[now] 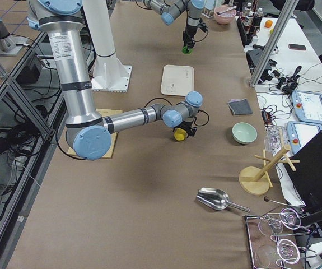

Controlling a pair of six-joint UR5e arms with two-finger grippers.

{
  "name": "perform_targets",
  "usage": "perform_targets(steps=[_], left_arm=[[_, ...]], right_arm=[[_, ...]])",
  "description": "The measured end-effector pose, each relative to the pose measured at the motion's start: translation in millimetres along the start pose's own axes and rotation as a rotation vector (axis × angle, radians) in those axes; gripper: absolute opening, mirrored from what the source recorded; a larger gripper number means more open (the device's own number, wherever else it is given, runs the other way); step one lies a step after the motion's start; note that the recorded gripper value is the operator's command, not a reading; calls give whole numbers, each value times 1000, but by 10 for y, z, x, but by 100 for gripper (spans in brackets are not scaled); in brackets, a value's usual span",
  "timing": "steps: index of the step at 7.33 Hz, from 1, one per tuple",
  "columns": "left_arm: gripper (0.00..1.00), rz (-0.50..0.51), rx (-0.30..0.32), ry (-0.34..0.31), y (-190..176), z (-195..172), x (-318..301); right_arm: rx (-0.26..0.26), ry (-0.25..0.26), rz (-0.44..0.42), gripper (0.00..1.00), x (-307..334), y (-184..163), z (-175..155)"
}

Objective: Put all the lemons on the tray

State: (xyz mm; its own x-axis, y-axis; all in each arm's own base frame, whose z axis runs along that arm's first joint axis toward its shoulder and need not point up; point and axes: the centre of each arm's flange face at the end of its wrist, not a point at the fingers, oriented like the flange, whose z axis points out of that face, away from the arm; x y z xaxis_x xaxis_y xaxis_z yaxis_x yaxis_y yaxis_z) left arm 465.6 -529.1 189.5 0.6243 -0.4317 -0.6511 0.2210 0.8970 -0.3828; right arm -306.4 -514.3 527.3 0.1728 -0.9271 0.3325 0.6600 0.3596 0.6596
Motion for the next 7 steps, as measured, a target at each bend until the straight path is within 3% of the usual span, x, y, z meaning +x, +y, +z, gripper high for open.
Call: perform_targets(steps=[1,2,3,4,5,6,7], left_arm=[[0,-18,20,4,158,213,81],[0,-36,34,11,228,387,155],[4,-62,43,11,269,513,219],[14,-101,61,18,323,628,281],[67,-140,81,38,378,729,342],[97,-167,89,52,415,796,380],[98,-195,93,59,469,843,404]], right_arm=[[4,0,1,1,8,-10,-21],[12,0,2,0,21,-22,-61],[23,-1,3,2,26,-50,-109],[38,1,0,2,31,-121,-178],[56,11,-11,2,44,-246,-269],[81,30,-35,2,62,-487,-388],[111,51,-66,3,74,-801,-538]])
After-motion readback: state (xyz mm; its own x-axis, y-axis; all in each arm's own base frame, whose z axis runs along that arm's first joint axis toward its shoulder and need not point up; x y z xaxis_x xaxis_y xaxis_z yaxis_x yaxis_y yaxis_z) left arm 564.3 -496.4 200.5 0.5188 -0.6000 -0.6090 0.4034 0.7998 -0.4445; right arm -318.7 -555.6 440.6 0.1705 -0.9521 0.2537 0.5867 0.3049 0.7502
